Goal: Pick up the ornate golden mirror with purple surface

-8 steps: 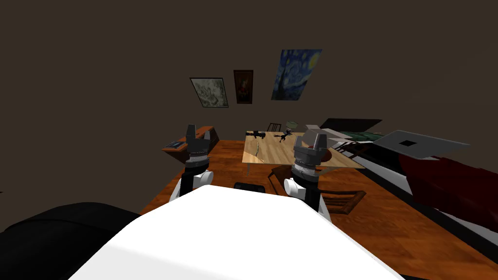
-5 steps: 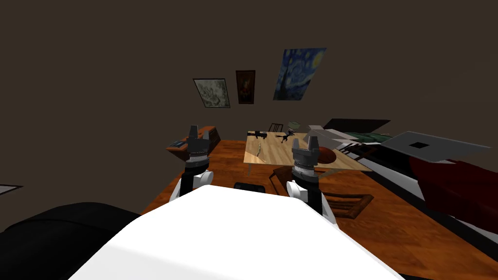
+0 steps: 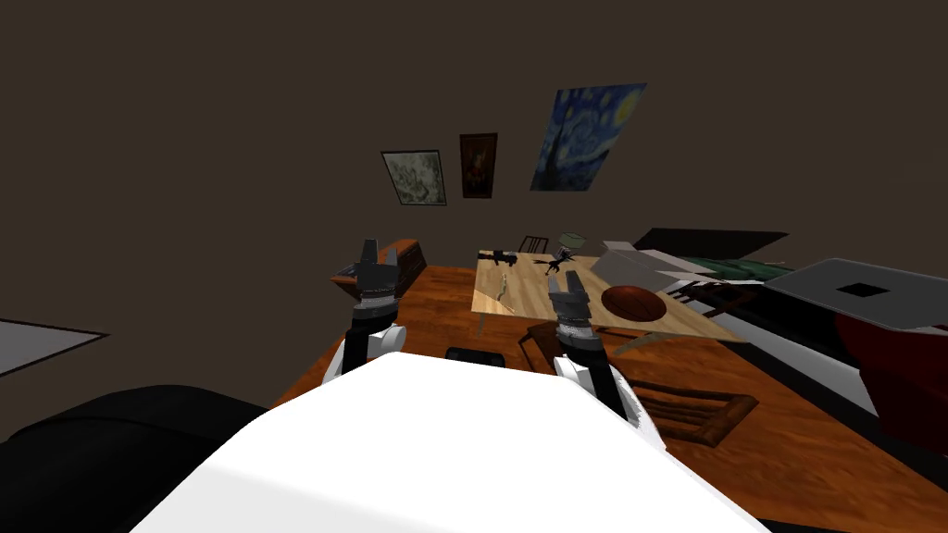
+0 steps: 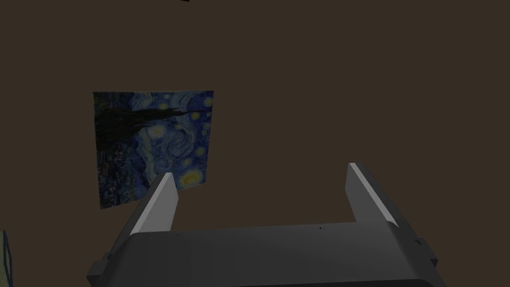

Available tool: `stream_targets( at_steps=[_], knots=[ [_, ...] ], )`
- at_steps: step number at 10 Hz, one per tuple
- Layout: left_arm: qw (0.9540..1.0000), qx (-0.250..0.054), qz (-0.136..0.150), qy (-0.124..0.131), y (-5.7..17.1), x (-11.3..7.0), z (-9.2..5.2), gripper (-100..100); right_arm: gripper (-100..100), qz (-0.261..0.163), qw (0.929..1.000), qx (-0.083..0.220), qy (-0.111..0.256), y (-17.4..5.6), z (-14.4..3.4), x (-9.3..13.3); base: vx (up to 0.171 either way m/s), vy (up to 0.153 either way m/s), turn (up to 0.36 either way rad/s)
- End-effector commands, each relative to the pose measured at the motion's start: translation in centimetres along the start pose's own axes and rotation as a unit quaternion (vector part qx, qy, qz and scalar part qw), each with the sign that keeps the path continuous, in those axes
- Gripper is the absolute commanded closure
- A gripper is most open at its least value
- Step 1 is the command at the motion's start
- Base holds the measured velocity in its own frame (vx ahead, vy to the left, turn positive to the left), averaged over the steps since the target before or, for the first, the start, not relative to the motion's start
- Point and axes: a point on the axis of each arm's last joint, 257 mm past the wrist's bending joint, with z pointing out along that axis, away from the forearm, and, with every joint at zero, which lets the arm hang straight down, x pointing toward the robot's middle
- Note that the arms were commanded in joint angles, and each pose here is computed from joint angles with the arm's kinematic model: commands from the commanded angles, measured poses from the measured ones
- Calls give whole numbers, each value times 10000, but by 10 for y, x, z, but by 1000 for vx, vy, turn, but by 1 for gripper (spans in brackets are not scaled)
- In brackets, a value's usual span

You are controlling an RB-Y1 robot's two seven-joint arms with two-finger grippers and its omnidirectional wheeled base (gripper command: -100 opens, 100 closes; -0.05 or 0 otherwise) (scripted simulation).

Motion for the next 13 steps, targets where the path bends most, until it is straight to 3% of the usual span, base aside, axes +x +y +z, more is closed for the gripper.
stream_targets(
  at_steps=[1,2,3,5,6,8,11,13],
  knots=[
    [10000,0,0,0,0,0,0,0,-100,-68,9990,364,230,-21,-12,5,28,92,131],
    [10000,0,0,0,0,0,0,0,-100,-110,9975,594,366,-35,-21,6,31,95,136],
    [10000,0,0,0,0,0,0,0,-100,-132,9973,596,419,-35,-21,7,19,67,27],
    [10000,0,0,0,0,0,0,0,-100,-225,9916,1073,691,-62,-41,8,19,82,104],
    [10000,0,0,0,0,0,0,0,-100,-244,9912,1075,735,-62,-42,8,19,70,43],
    [10000,0,0,0,0,0,0,0,-100,-353,9817,1571,1015,-89,-66,7,21,81,127],
    [10000,0,0,0,0,0,0,0,-100,-442,9746,1827,1218,-102,-80,6,30,58,62],
    [10000,0,0,0,0,0,0,0,-100,-565,9593,2345,1469,-128,-109,-1,25,80,122]
  ],
)
